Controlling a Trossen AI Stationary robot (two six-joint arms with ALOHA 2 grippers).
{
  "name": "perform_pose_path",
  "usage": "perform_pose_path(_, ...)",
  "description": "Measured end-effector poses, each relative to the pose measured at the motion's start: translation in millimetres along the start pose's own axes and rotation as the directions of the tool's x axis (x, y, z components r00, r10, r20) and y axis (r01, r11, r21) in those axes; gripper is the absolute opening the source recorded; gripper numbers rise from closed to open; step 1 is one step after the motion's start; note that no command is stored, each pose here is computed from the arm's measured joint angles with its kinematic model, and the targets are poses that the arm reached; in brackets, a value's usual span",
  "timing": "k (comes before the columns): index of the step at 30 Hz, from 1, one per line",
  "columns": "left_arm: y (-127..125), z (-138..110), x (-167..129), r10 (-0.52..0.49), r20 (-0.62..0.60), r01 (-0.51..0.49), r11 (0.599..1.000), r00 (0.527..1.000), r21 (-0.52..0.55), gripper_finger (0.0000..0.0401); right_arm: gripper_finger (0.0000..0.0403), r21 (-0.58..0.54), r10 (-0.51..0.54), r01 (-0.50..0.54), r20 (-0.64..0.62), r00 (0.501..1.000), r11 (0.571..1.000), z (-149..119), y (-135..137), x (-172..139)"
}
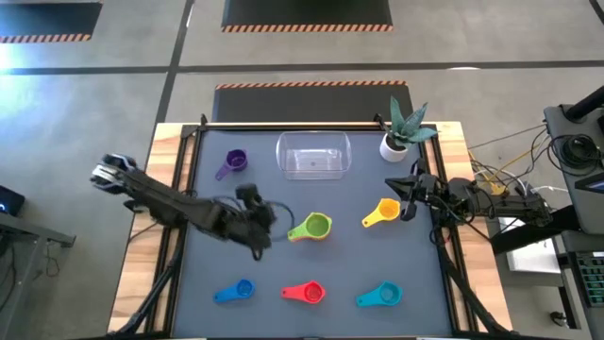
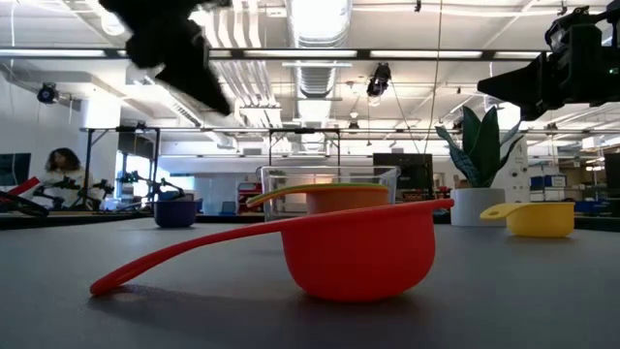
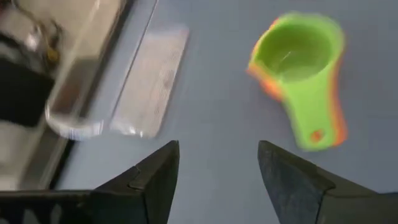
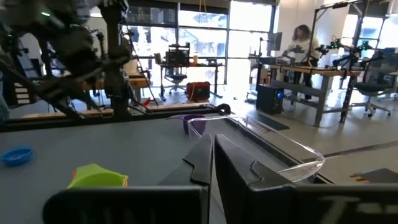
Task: Nest measuring cups in basket
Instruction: Stack the violet measuring cup on top of the green measuring cup
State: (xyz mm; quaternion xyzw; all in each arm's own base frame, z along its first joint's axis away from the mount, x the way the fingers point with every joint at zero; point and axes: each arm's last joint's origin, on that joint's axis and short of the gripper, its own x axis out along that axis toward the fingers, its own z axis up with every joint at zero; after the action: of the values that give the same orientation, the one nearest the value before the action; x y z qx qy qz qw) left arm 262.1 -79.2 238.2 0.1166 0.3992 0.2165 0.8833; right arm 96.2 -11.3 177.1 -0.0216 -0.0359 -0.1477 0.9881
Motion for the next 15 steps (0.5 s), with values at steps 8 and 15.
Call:
perform_pose_path(8, 90.6, -55.3, 2.2, -0.038, -0.062, 0.013, 0.932, 0.997, -0.362, 0.0180, 0.0009, 0.000, -0.006, 0.006, 0.000, 1.000, 1.000, 0.0, -0.2, 0.0)
perform_pose_path(15, 150.2, -88.1, 5.4, -0.014, -0.112, -0.052, 0.824, 0.994, -0.565, 0.0180, 0.0009, 0.000, -0.009, 0.009, 0.000, 1.000, 1.000, 0.1, -0.3, 0.0)
